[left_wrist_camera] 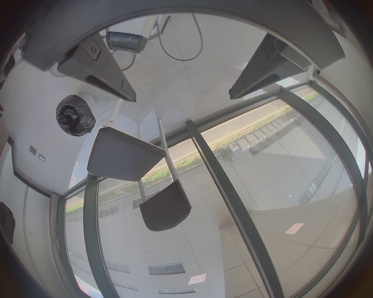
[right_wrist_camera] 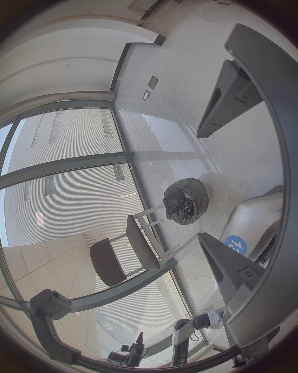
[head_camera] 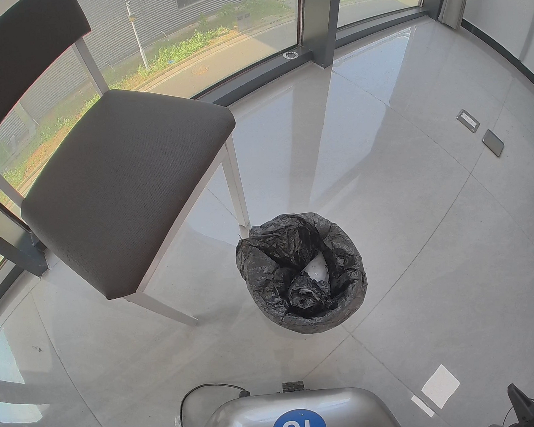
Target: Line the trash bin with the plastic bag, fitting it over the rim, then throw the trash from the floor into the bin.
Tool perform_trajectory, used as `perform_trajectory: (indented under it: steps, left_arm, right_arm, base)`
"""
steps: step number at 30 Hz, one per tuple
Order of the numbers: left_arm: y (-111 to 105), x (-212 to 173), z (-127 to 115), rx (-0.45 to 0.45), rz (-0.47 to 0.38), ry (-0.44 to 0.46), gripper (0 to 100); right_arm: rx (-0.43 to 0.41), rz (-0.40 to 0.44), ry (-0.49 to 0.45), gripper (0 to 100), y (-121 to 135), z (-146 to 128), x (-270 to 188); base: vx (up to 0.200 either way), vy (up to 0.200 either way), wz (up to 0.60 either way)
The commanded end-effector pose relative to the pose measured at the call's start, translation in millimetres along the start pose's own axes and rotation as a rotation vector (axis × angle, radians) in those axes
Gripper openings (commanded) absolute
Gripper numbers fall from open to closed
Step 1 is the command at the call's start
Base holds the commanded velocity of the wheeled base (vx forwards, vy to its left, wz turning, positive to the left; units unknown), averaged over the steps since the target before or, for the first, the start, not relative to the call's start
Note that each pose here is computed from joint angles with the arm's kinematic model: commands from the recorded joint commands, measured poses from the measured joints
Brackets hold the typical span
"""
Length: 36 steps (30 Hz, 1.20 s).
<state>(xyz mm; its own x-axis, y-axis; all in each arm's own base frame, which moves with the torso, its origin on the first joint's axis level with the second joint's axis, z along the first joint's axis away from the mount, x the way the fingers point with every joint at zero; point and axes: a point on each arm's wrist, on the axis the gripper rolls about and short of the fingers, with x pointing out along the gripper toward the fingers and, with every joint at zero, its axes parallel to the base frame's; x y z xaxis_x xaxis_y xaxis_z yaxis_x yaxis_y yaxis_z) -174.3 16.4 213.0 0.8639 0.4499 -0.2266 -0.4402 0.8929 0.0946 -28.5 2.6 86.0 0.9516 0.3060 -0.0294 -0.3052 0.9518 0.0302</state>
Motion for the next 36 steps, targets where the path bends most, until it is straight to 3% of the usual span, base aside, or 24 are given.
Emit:
perform_trajectory:
  steps: [1, 4, 8, 11, 15, 22, 23, 31, 34, 36]
  left_arm:
    - [-13, 13, -43, -0.117, -0.031, -0.047, 100]
    - [-27, 38, -40, -0.125, -0.071, -0.074, 100]
    - [-51, 81, -38, -0.128, -0.182, -0.191, 100]
    - [-72, 117, -52, -0.054, -0.279, -0.280, 100]
    - [-89, 146, -81, -0.007, -0.388, -0.302, 100]
    - [-93, 153, -91, -0.039, -0.425, -0.291, 100]
    - [-94, 155, -96, -0.052, -0.440, -0.238, 100]
    - [-95, 154, -97, -0.015, -0.481, -0.242, 100]
    - [-95, 154, -96, -0.015, -0.484, -0.244, 100]
    - [-95, 154, -97, -0.016, -0.484, -0.242, 100]
  right_arm:
    - [-0.001, 0.001, -0.010, 100, 0, -2, 0]
    - [-0.001, 0.001, -0.010, 100, 0, -2, 0]
    - [0.001, 0.001, -0.009, 100, 0, -2, 0]
    - [0.001, 0.001, -0.009, 100, 0, -2, 0]
    - [-0.010, 0.000, -0.009, 100, 0, -2, 0]
    - [-0.038, 0.000, -0.010, 100, 0, -2, 0]
    - [-0.040, 0.005, -0.010, 100, 0, -2, 0]
    - [-0.050, 0.016, -0.010, 100, 0, -2, 0]
    - [-0.051, 0.037, -0.007, 100, 1, -3, 0]
    - [-0.052, 0.099, -0.010, 100, 2, -3, 0]
  base:
    - [0.000, 0.000, 0.00]
    - [0.000, 0.000, 0.00]
    - [0.000, 0.000, 0.00]
    - [0.000, 0.000, 0.00]
    - [0.000, 0.000, 0.00]
    - [0.000, 0.000, 0.00]
    - [0.000, 0.000, 0.00]
    - [0.000, 0.000, 0.00]
    - [0.000, 0.000, 0.00]
    - [0.000, 0.000, 0.00]
